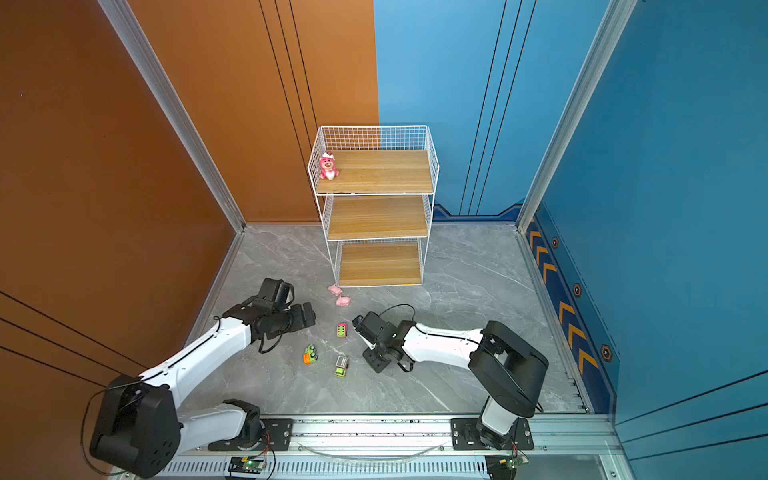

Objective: Place and organize the plastic toys onto the shelf

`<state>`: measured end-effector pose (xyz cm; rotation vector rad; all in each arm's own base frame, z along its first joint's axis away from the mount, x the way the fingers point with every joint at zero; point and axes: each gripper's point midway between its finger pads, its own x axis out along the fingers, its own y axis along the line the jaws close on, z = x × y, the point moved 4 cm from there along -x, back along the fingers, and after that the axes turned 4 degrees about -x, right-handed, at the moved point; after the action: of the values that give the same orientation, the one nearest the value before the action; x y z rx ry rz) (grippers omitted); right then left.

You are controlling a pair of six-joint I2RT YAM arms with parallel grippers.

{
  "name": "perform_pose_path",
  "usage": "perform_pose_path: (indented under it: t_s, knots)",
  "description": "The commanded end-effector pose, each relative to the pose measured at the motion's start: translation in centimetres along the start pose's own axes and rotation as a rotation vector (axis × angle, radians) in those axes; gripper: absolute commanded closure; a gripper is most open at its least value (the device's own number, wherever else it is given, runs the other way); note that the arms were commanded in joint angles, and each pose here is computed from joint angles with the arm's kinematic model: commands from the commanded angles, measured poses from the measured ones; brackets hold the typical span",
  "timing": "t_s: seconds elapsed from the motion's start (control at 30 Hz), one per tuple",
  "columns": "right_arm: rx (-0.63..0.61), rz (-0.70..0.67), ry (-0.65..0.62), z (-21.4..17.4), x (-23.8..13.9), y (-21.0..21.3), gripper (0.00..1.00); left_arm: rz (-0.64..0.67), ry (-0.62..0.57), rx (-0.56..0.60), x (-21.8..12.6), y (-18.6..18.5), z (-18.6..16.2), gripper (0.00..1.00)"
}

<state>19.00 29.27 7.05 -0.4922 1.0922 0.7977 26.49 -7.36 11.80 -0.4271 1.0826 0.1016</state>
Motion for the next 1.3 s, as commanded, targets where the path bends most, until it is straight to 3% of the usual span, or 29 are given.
perform_pose_path:
  t_s: [0.0,0.2,0.47,0.77,0.97,1.27]
  knots:
    - [-0.03,-0.03,0.01,0.6,0.0,-0.1,0.61,-0.017,-0.011,-0.018,-0.1,0.1,-0.2,0.0]
    - [-0.077,-0.153,0.02,1.6,-0.5,-1.1,0.73,-0.031,-0.041,-0.026,-0.5,0.1,0.1,0.0]
    - [-0.143,-0.411,-0.028,4.2,-1.9,-4.8,0.73,-0.038,-0.085,-0.04,-1.0,0.2,0.5,0.0]
    - [-0.234,-0.686,-0.034,7.2,0.9,-7.8,0.73,-0.061,-0.096,-0.059,-1.1,0.2,0.0,0.0]
    - [-0.267,-0.717,-0.015,7.1,2.7,-8.0,0.72,-0.066,-0.115,-0.074,-1.5,0.5,-0.2,0.0]
    - [-0.288,-0.678,0.001,5.6,3.8,-5.7,0.62,-0.077,-0.113,-0.077,-0.9,0.4,-0.4,0.0]
